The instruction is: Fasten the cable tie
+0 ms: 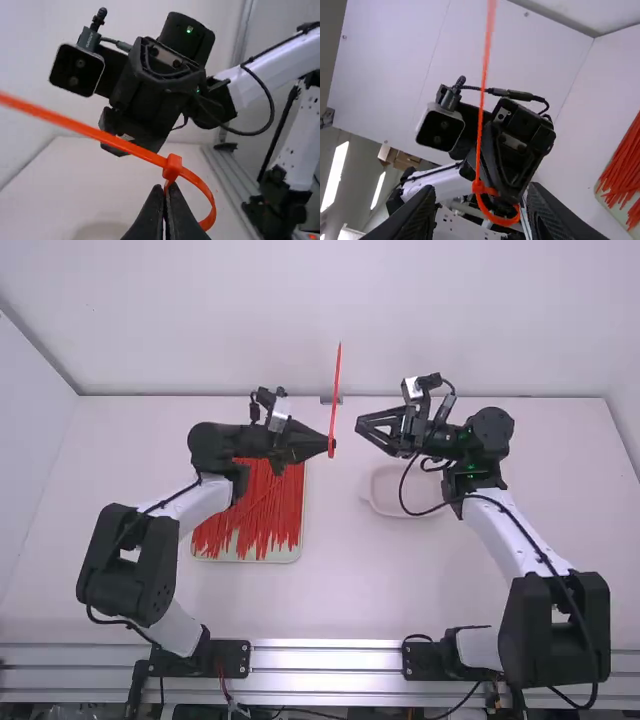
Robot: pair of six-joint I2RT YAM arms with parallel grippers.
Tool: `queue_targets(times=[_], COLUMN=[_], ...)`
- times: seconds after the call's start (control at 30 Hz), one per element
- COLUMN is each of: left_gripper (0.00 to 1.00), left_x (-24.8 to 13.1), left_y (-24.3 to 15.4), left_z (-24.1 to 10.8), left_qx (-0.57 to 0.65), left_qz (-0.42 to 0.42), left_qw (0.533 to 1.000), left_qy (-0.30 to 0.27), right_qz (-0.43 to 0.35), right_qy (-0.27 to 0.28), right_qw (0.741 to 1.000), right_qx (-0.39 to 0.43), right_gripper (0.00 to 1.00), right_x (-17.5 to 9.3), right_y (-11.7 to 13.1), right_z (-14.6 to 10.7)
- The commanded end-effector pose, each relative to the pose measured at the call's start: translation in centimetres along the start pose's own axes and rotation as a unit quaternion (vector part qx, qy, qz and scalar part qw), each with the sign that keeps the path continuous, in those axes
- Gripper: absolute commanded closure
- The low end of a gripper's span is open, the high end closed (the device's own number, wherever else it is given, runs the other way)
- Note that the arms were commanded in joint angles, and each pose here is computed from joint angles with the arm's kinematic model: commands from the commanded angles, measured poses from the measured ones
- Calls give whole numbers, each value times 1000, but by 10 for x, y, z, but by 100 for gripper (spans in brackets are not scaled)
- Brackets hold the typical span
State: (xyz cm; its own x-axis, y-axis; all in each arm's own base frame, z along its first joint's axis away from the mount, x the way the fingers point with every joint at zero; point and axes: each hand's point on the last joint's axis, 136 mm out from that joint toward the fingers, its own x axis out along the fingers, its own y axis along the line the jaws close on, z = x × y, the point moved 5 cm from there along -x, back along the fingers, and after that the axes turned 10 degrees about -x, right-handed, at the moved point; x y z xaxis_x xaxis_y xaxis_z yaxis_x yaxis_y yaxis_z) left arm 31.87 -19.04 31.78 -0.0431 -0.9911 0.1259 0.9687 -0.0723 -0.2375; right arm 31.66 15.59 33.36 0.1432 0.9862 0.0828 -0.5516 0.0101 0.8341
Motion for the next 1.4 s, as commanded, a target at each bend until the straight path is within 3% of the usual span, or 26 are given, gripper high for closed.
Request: queue_targets(times=[0.0,0.4,0.6,0.77,0.97,1.2,1.23,1.27,1.3,1.33,1.37], left_gripper=[98,98,98,98,98,98,92,75,66,44,6], left_x=[2,17,19,22,23,24,23,22,21,20,21], left_y=[-4,-11,-12,-14,-13,-13,-13,-10,-6,-1,4], left_z=[1,-3,-3,-4,-3,-3,-3,-2,-2,-2,-5], left_qx=[-54,-64,-65,-66,-66,-66,-67,-72,-83,-101,-112], left_qz=[-7,-27,-30,-34,-31,-31,-30,-24,-15,-3,8], left_qw=[999,998,997,997,997,997,997,997,996,995,994], left_qy=[3,8,9,9,4,3,2,-1,-6,-13,-16], right_qz=[13,28,28,28,28,30,29,30,31,32,32], right_qy=[9,29,31,31,32,35,34,36,38,39,40], right_qw=[999,999,999,999,999,998,998,998,997,996,996], right_qx=[-30,-28,-22,-22,-22,-38,-43,-52,-59,-68,-77], right_gripper=[50,51,64,67,100,100,100,100,100,100,100], right_x=[6,21,21,21,21,21,20,20,20,20,20], right_y=[16,21,21,21,21,21,21,21,21,22,21], right_z=[2,-8,-9,-9,-9,-10,-10,-10,-11,-11,-11])
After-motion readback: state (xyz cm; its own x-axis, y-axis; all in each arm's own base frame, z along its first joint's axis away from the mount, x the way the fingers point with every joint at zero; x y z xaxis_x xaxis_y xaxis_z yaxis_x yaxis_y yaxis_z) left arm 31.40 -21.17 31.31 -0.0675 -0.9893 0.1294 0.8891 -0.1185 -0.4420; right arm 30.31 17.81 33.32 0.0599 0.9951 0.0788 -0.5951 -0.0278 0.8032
